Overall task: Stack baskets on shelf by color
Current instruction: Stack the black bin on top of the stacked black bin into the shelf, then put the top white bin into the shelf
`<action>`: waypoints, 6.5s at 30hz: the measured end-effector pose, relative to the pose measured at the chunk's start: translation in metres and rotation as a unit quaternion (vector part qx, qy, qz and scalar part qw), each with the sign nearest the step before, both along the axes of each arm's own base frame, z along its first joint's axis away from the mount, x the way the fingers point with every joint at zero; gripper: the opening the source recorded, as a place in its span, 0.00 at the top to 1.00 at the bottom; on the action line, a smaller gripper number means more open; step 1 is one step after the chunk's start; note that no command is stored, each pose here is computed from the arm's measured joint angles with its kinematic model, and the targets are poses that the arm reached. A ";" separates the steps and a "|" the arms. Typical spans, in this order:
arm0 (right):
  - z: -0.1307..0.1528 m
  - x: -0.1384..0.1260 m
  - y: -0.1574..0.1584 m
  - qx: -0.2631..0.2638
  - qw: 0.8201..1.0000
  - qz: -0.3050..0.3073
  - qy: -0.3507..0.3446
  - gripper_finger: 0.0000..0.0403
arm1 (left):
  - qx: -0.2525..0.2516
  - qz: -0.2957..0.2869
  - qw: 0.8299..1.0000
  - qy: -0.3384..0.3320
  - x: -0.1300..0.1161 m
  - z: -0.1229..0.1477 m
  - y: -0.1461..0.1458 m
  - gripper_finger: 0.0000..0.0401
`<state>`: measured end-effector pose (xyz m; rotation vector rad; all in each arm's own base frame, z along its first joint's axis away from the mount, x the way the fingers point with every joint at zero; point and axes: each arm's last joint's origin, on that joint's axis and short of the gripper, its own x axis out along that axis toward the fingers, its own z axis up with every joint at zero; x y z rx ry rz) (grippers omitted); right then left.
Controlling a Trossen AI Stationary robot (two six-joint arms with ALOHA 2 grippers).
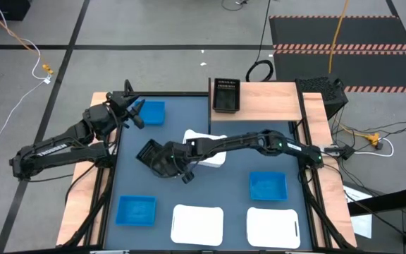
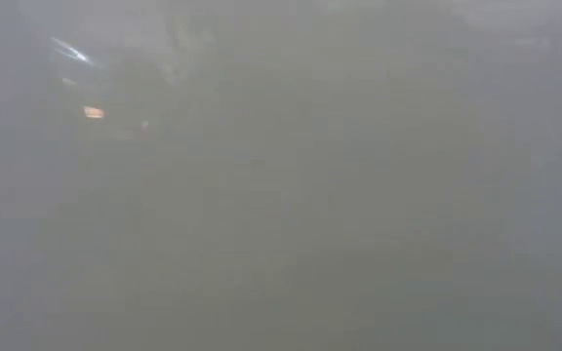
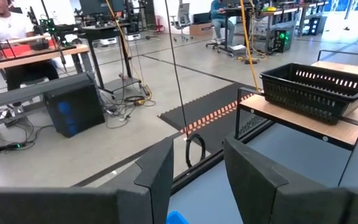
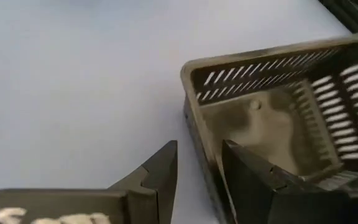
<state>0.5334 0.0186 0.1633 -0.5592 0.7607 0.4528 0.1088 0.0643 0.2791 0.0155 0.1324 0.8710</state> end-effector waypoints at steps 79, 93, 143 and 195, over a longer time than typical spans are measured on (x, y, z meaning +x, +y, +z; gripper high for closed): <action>0.210 -0.186 -0.154 -0.005 0.888 -0.455 0.060 1.00 | -0.004 -0.138 0.989 0.050 0.075 -0.025 -0.001 0.64; 0.188 -0.189 -0.154 0.019 0.903 -0.412 0.123 0.98 | -0.003 -0.138 0.989 0.055 0.075 -0.026 -0.001 0.64; 0.149 -0.271 -0.116 0.027 0.939 -0.335 -0.069 0.74 | -0.025 -0.121 0.991 0.053 0.072 -0.029 0.004 0.64; 0.044 -0.215 -0.015 -0.280 0.946 0.053 0.153 0.77 | 0.003 -0.126 0.990 0.067 0.072 -0.027 0.005 0.64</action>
